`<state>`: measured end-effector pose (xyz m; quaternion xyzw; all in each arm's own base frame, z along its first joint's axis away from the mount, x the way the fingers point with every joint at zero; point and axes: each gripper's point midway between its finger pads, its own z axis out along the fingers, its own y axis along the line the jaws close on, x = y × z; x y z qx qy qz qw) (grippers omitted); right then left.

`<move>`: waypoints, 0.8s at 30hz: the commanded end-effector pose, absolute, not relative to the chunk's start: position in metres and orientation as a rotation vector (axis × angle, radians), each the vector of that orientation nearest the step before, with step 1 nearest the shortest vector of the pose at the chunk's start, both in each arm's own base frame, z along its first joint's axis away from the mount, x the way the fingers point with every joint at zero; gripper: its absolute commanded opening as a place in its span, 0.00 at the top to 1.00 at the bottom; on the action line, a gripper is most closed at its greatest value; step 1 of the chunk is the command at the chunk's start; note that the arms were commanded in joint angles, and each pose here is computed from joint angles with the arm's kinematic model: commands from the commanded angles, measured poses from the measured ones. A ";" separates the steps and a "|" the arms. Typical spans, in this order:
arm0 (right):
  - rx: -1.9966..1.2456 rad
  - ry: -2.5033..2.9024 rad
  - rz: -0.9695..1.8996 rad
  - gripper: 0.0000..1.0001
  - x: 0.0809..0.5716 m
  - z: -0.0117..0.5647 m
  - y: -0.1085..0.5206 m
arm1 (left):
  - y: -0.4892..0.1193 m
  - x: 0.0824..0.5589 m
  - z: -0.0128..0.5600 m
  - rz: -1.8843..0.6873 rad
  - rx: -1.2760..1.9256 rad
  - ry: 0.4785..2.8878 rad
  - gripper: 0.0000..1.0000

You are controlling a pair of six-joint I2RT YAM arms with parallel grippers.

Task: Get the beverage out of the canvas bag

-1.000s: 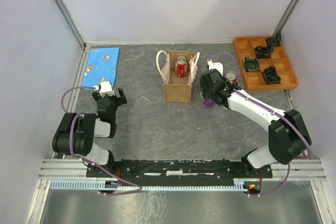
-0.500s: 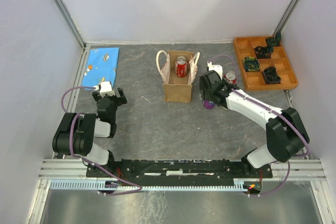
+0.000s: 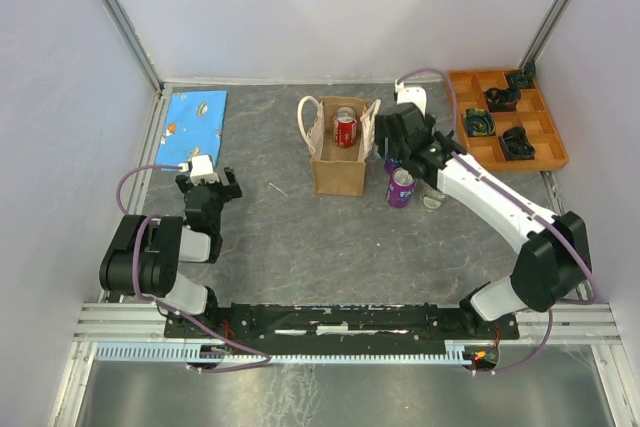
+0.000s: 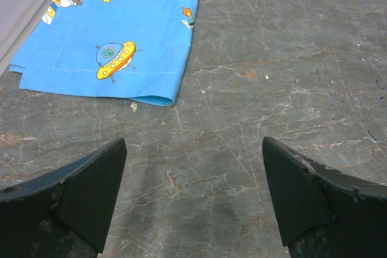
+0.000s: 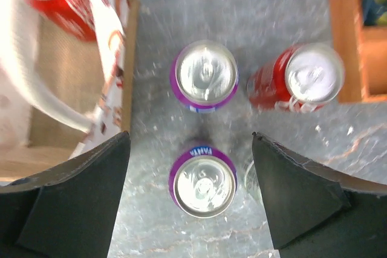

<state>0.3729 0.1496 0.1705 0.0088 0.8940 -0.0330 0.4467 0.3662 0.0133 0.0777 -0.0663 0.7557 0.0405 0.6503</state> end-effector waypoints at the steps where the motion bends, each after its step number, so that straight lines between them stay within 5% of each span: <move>1: 0.064 1.977 -0.059 0.12 0.396 0.280 0.145 | 0.014 0.374 0.092 0.116 -0.120 1.667 0.01; 8: -0.013 1.886 0.092 0.22 0.429 0.353 0.185 | 0.014 0.374 0.092 0.116 -0.119 1.667 0.01; 24: -0.288 2.052 0.339 0.34 0.484 0.288 0.300 | 0.014 0.374 0.092 0.116 -0.120 1.666 0.01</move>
